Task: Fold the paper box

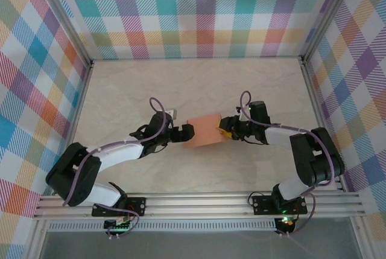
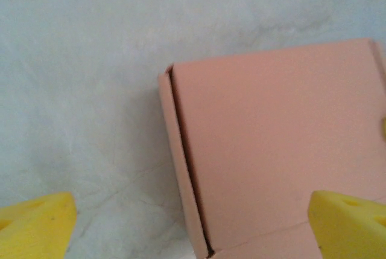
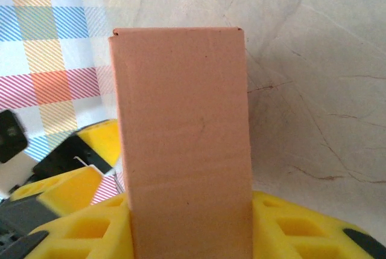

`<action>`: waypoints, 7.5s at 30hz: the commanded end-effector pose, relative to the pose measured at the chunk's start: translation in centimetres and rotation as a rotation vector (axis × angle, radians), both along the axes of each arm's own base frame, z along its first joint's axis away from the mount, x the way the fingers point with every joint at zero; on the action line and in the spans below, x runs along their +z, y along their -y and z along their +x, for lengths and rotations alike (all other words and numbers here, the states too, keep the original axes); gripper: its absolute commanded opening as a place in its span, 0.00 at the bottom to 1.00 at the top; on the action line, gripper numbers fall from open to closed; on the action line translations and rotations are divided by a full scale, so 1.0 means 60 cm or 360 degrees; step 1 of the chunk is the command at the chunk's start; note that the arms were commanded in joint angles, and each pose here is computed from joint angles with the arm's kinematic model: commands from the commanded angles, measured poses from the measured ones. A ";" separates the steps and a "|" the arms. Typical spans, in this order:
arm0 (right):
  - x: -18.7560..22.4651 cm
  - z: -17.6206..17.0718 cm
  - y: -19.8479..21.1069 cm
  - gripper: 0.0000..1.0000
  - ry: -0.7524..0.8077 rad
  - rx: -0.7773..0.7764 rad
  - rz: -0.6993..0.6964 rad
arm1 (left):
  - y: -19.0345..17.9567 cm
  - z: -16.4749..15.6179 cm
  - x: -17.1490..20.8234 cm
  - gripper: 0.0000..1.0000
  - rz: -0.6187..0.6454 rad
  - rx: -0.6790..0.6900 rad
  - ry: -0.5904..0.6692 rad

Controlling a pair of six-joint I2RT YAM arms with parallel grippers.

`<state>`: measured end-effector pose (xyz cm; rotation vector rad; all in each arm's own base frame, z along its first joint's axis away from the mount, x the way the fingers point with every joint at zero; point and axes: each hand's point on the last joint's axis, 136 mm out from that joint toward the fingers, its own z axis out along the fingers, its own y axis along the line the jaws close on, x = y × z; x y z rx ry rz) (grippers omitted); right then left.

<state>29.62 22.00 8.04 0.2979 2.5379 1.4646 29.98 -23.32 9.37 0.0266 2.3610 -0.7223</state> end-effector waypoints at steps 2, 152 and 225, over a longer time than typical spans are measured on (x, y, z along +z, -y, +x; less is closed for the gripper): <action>0.043 0.015 -0.003 0.41 0.0070 0.0015 0.0060 | -0.057 0.034 0.054 1.00 0.0264 0.0136 0.0348; 0.169 -0.030 0.002 0.50 0.1368 0.1179 -0.1076 | 0.069 -0.099 0.001 0.45 0.0871 -0.1593 0.0437; 0.097 -0.003 0.014 0.00 0.0792 0.0375 -0.1232 | 0.078 -0.088 -0.014 0.44 0.0847 -0.1581 0.0259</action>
